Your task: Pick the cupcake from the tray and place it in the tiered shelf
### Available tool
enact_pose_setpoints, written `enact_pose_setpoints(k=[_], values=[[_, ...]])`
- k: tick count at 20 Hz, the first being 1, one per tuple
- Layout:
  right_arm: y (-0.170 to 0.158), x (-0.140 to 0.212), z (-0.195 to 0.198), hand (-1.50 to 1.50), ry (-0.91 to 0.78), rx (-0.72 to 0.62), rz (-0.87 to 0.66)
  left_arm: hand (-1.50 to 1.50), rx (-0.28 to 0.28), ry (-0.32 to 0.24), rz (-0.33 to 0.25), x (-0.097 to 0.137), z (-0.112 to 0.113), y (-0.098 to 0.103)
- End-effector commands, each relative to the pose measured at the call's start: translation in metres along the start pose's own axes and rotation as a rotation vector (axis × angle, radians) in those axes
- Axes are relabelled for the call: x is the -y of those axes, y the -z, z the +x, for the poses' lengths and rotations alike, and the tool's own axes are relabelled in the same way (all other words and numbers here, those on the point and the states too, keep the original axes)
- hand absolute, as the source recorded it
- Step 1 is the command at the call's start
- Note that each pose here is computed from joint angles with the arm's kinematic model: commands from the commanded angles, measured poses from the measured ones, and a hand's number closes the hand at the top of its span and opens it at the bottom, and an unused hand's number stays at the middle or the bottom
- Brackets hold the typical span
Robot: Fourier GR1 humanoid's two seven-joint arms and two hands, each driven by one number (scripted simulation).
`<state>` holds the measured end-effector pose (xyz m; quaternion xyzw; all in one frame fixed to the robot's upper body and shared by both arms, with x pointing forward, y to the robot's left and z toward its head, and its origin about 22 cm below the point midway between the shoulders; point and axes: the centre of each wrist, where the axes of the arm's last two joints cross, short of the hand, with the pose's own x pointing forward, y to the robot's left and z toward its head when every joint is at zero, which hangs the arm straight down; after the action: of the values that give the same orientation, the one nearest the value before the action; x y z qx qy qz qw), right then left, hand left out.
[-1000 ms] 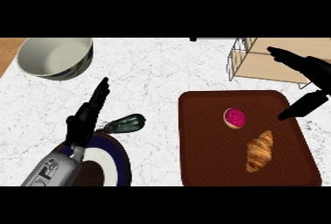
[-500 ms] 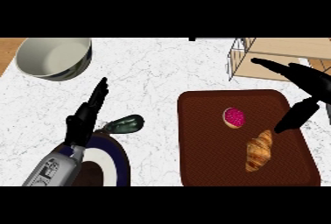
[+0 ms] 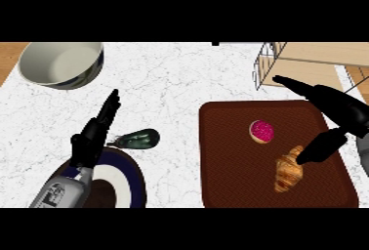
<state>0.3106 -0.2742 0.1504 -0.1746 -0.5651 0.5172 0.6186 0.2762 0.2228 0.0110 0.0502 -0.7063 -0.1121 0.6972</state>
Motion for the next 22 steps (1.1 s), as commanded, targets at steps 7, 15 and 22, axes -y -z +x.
enact_pose_setpoints(k=[7,15,22], values=[[0.011,-0.018,0.019,-1.50,-0.010,-0.036,-0.019,0.00,-0.003,-0.004,-0.023,0.001,0.000,0.001],[0.008,-0.026,0.012,-1.50,-0.012,-0.064,-0.006,0.00,-0.005,0.008,0.001,-0.002,-0.011,-0.005],[0.020,-0.041,0.014,-1.50,-0.028,-0.089,-0.002,0.00,0.006,-0.001,-0.023,0.009,0.027,0.024]])
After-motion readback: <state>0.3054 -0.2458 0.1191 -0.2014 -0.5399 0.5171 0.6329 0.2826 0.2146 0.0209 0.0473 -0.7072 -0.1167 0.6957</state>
